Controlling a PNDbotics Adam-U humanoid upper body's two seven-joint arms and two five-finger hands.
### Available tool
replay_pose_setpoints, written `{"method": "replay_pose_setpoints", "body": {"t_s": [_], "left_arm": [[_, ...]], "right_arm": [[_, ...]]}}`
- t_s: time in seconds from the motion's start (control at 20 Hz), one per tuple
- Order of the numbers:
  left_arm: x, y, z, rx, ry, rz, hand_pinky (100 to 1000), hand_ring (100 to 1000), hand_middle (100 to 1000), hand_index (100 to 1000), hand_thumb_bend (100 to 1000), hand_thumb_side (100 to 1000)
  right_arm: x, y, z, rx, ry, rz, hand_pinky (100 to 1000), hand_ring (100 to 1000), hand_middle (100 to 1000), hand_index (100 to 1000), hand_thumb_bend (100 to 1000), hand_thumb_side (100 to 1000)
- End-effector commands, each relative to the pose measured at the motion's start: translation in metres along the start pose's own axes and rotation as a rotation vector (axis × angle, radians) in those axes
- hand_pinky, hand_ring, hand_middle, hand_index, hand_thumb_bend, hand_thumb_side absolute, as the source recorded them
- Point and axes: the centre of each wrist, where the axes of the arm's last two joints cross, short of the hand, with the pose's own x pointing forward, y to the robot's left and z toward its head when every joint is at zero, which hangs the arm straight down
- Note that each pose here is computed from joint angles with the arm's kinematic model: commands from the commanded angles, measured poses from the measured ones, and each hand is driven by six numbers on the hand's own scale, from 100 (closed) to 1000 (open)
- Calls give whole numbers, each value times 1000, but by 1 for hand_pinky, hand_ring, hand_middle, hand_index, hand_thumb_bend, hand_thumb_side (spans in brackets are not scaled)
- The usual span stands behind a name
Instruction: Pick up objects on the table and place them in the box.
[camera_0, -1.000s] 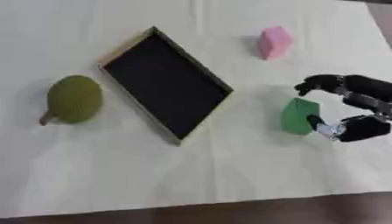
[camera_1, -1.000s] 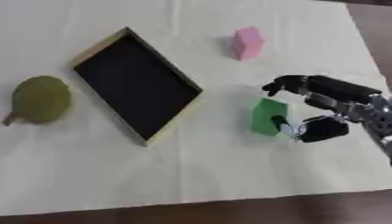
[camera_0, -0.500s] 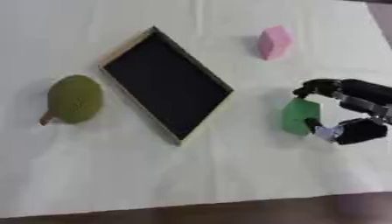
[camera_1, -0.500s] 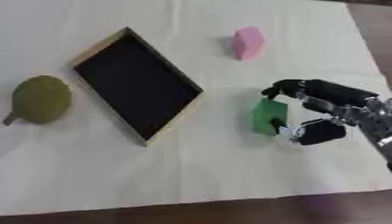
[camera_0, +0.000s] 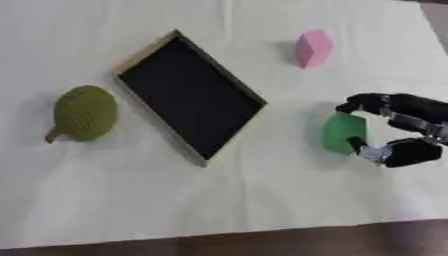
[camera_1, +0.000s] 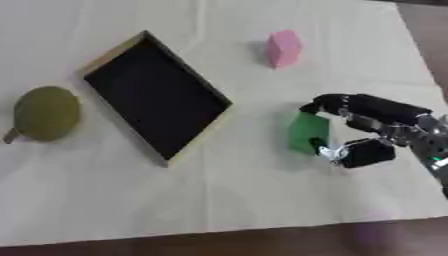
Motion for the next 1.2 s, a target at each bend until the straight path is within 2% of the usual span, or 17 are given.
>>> {"method": "replay_pose_setpoints", "body": {"t_s": [0.05,0.65,0.8,0.85,0.9,1.0,1.05,1.1,1.2], "left_arm": [[6,3,-6,-9,-30,-4,688,792,790,811,100,661],[6,2,-6,-11,-30,-1,687,793,791,811,100,666],[6,2,-6,-13,-29,0,687,794,791,811,100,668],[6,2,-6,-13,-29,1,687,794,791,811,100,668],[6,2,-6,-13,-28,0,687,794,791,811,100,668],[6,2,-6,-13,-27,1,687,794,791,810,100,668],[6,2,-6,-13,-27,1,687,794,791,810,100,668],[6,2,-6,-12,-28,2,687,794,791,810,100,668],[6,2,-6,-13,-28,4,686,794,791,810,100,669]], "right_arm": [[-3,-4,3,4,20,28,1000,1000,809,959,100,619],[-2,-2,-1,16,19,40,1000,1000,770,927,100,640],[0,-3,-2,-13,14,18,1000,981,663,860,100,597],[0,-4,-1,-25,12,8,1000,981,663,860,100,597],[1,-5,-1,-37,9,-1,1000,970,609,833,100,565],[2,-6,-1,-55,4,-19,996,952,552,791,100,562],[2,-7,-1,-60,2,-26,996,952,552,791,100,562],[3,-7,-1,-65,-2,-31,984,920,491,729,100,510],[4,-8,-2,-77,-8,-40,970,883,452,682,100,467]]}}
